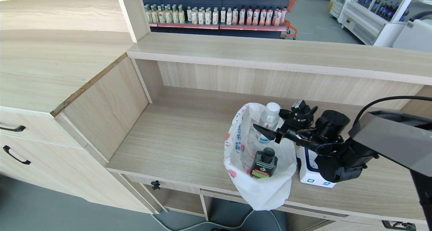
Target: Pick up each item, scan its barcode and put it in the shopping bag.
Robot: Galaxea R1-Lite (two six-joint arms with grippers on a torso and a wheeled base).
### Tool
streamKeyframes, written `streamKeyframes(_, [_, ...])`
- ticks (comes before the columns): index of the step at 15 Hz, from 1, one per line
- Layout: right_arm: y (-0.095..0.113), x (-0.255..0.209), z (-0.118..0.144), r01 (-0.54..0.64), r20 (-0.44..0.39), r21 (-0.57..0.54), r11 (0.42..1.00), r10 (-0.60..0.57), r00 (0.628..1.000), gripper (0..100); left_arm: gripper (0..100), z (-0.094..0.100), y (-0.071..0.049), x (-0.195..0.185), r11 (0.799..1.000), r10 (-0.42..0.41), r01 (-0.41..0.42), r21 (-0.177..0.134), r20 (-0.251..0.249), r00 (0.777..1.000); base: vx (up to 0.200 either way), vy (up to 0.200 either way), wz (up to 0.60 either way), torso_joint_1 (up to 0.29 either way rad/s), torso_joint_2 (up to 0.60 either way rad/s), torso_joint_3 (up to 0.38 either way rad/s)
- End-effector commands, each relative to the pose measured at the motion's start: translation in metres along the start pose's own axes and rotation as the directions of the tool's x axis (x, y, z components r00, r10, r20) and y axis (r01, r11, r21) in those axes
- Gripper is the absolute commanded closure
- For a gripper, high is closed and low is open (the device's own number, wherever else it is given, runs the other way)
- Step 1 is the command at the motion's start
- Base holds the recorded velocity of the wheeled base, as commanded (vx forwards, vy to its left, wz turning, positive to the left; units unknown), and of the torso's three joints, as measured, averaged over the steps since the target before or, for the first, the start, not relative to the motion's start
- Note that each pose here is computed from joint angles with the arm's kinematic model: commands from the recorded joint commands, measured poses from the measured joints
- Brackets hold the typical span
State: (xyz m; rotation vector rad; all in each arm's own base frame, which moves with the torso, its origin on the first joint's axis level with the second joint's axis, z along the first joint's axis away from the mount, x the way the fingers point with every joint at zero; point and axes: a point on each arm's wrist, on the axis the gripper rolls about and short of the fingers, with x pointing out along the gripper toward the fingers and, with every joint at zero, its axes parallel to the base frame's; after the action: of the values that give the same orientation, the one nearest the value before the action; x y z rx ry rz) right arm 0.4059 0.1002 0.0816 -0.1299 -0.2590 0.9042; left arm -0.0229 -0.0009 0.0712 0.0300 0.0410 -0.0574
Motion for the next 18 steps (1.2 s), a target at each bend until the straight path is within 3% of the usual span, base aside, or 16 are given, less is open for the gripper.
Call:
streamKeyframes(1, [0.0, -0.006, 0.037, 0.006, 0.052, -0.011, 1.0, -0.006, 0.999, 0, 0, 0.0, 0.0, 0.0, 1.0, 0.0, 0.0, 0.0, 0.0, 1.0, 0.0, 0.0, 0.0, 0.0, 0.0, 0.0])
streamKeyframes(4, [0.011, -0.028, 0.091, 0.016, 0.091, 0.023, 1.0, -0.018, 0.996, 0, 0, 0.0, 0.0, 0.0, 1.0, 0.0, 0.0, 0.0, -0.001, 1.0, 0.0, 0.0, 0.0, 0.0, 0.0, 0.0])
streamKeyframes(8, [0.031, -0.133, 0.152, 0.213, -0.051, 0.114, 0.97, -0.208, 0.977, 0, 0, 0.0, 0.0, 0.0, 1.0, 0.0, 0.0, 0.0, -0.001, 1.0, 0.0, 0.0, 0.0, 0.0, 0.0, 0.0])
streamKeyframes(10, [0.042, -0.171, 0.177, 0.393, -0.131, 0.159, 0.906, -0.375, 0.918, 0, 0, 0.0, 0.0, 0.0, 1.0, 0.0, 0.0, 0.0, -0.001, 1.0, 0.0, 0.0, 0.0, 0.0, 0.0, 0.0])
streamKeyframes(11, [0.049, -0.186, 0.18, 0.499, -0.176, 0.158, 0.852, -0.473, 0.863, 0, 0, 0.0, 0.0, 0.0, 1.0, 0.0, 0.0, 0.0, -0.001, 1.0, 0.0, 0.0, 0.0, 0.0, 0.0, 0.0])
streamKeyframes(12, [0.058, -0.197, 0.181, 0.573, -0.198, 0.149, 0.806, -0.543, 0.816, 0, 0, 0.0, 0.0, 0.0, 1.0, 0.0, 0.0, 0.0, -0.001, 1.0, 0.0, 0.0, 0.0, 0.0, 0.0, 0.0])
streamKeyframes(13, [0.075, -0.215, 0.171, 0.654, -0.251, 0.128, 0.746, -0.613, 0.749, 0, 0, 0.0, 0.0, 0.0, 1.0, 0.0, 0.0, 0.0, -0.001, 1.0, 0.0, 0.0, 0.0, 0.0, 0.0, 0.0])
streamKeyframes(14, [0.095, -0.231, 0.164, 0.693, -0.282, 0.087, 0.716, -0.649, 0.706, 0, 0, 0.0, 0.0, 0.0, 1.0, 0.0, 0.0, 0.0, -0.001, 1.0, 0.0, 0.0, 0.0, 0.0, 0.0, 0.0])
streamKeyframes(15, [0.106, -0.239, 0.158, 0.706, -0.297, 0.07, 0.704, -0.662, 0.689, 0, 0, 0.0, 0.0, 0.0, 1.0, 0.0, 0.0, 0.0, -0.001, 1.0, 0.0, 0.0, 0.0, 0.0, 0.0, 0.0])
streamKeyframes(17, [0.143, -0.26, 0.142, 0.765, -0.339, 0.033, 0.643, -0.713, 0.614, 0, 0, 0.0, 0.0, 0.0, 1.0, 0.0, 0.0, 0.0, -0.001, 1.0, 0.0, 0.0, 0.0, 0.0, 0.0, 0.0])
streamKeyframes(18, [0.155, -0.265, 0.144, 0.761, -0.318, 0.022, 0.648, -0.717, 0.62, 0, 0, 0.0, 0.0, 0.0, 1.0, 0.0, 0.0, 0.0, -0.001, 1.0, 0.0, 0.0, 0.0, 0.0, 0.0, 0.0])
